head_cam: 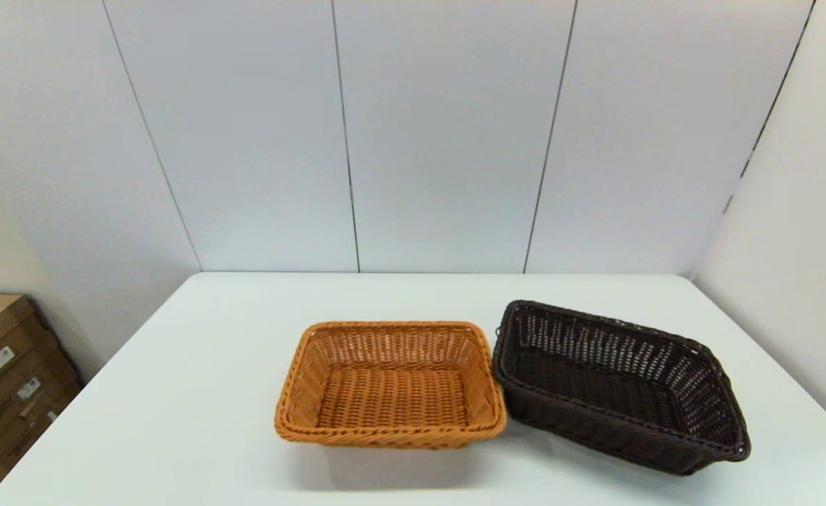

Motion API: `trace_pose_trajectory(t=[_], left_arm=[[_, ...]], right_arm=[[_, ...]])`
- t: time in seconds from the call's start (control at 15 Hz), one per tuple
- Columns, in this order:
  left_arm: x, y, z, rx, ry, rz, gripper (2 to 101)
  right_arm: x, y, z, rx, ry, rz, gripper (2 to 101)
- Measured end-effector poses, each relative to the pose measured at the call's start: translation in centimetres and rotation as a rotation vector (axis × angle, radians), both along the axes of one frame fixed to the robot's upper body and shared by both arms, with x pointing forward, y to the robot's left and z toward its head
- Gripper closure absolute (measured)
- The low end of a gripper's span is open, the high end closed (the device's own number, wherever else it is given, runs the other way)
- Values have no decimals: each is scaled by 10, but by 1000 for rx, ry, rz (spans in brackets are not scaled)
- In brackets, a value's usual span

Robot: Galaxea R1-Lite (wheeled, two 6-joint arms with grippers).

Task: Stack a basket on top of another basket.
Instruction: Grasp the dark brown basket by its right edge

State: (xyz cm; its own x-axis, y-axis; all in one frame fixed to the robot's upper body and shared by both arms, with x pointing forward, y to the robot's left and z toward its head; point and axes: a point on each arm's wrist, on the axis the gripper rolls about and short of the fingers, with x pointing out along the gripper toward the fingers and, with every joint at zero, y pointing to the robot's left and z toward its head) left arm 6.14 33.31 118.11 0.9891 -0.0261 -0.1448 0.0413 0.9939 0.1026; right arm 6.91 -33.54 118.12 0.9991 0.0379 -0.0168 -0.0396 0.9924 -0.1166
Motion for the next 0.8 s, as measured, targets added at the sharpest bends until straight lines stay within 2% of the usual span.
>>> trace_pose_trajectory(t=[0.27, 0.53, 0.8], left_arm=[[0, 0, 0, 0, 0, 0, 54], [0, 0, 0, 0, -1, 0, 54], [0, 0, 0, -1, 0, 1, 54]], right_arm=[[5, 0, 9, -29, 45, 14, 43], [18, 1, 50, -28, 97, 37, 43], [55, 1, 98, -17, 203, 70, 43]])
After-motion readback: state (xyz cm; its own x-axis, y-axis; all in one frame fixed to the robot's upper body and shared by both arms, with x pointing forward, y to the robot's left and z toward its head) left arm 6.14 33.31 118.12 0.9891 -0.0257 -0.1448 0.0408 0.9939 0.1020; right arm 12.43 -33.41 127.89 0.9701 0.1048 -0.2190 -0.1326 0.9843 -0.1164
